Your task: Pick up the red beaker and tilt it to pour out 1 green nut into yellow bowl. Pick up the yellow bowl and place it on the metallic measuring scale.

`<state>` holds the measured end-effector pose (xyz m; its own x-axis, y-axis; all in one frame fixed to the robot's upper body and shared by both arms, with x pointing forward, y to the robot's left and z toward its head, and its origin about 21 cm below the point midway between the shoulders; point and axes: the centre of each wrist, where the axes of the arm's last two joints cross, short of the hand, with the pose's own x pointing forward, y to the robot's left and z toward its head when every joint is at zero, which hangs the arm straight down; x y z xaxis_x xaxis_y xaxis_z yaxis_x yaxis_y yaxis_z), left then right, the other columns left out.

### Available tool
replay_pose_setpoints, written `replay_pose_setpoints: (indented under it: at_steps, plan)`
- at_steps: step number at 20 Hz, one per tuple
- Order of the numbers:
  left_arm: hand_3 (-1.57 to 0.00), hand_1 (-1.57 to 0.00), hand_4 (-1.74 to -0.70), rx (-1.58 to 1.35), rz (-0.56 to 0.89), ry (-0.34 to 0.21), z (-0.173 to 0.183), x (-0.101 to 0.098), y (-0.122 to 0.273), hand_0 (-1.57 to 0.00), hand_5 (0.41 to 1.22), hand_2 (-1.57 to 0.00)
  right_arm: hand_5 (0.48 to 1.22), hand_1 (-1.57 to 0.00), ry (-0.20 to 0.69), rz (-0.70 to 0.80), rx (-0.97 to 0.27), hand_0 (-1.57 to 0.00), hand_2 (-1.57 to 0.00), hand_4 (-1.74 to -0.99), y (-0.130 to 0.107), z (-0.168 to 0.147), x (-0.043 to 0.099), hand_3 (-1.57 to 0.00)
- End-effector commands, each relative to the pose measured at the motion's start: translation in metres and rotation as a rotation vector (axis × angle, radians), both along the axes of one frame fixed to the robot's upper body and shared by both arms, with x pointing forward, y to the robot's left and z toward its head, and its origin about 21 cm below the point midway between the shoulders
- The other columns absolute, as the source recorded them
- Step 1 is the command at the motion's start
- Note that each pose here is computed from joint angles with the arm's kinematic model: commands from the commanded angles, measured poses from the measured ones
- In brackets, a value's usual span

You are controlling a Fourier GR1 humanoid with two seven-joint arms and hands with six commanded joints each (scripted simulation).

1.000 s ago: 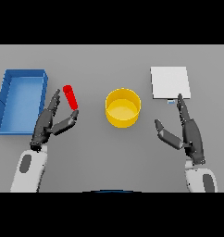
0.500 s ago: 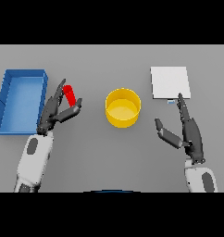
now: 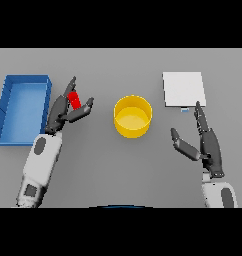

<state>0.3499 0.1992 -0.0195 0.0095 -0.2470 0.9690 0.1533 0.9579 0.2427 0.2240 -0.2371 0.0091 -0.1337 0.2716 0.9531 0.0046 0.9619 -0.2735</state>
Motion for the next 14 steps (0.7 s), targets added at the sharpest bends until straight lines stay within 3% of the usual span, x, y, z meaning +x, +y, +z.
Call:
replay_pose_setpoints:
  at_steps: [1,4,5,7,9,12,14]
  plan:
    - [0.00,0.00,-1.32,-0.003,0.001,-0.002,-0.002,0.001,-0.001,0.00,0.692,0.00,0.640,0.00,0.006,0.003,-0.005,0.00,0.00,-1.264,0.002,0.001,0.001,0.00]
    - [0.00,0.00,-1.35,-0.031,0.016,-0.003,-0.003,0.007,-0.001,0.00,0.704,0.00,0.641,0.00,0.003,0.000,-0.013,0.00,0.00,-1.261,0.000,0.004,0.001,0.00]
    - [-0.03,-0.03,-1.38,-0.054,0.025,-0.011,-0.004,0.009,-0.003,0.00,0.724,-0.07,0.642,0.00,0.013,0.003,-0.014,0.00,0.00,-1.259,0.001,0.001,0.000,0.00]
    - [-0.29,-0.33,-1.45,-0.084,0.052,0.000,-0.008,0.009,-0.003,-0.29,0.783,-0.36,0.644,0.00,0.003,0.001,-0.021,0.00,0.00,-1.258,-0.001,0.000,-0.003,0.00]
    - [-0.72,-0.70,-1.50,-0.064,0.072,0.008,-0.007,0.014,-0.008,-0.66,0.941,-0.73,0.644,0.00,0.010,0.001,-0.021,0.00,0.00,-1.255,0.002,-0.001,-0.002,0.00]
    - [-0.97,-1.12,-1.60,-0.029,0.039,-0.007,-0.005,0.017,-0.011,-1.11,1.078,-1.14,0.644,0.00,0.008,-0.004,-0.014,0.00,0.00,-1.252,0.001,0.002,0.000,0.00]
    - [-1.19,-1.29,-1.54,-0.014,0.033,0.006,-0.003,0.017,-0.013,-1.27,1.129,-1.30,0.644,0.00,-0.002,-0.002,-0.008,0.00,0.00,-1.254,0.002,0.000,-0.003,0.00]
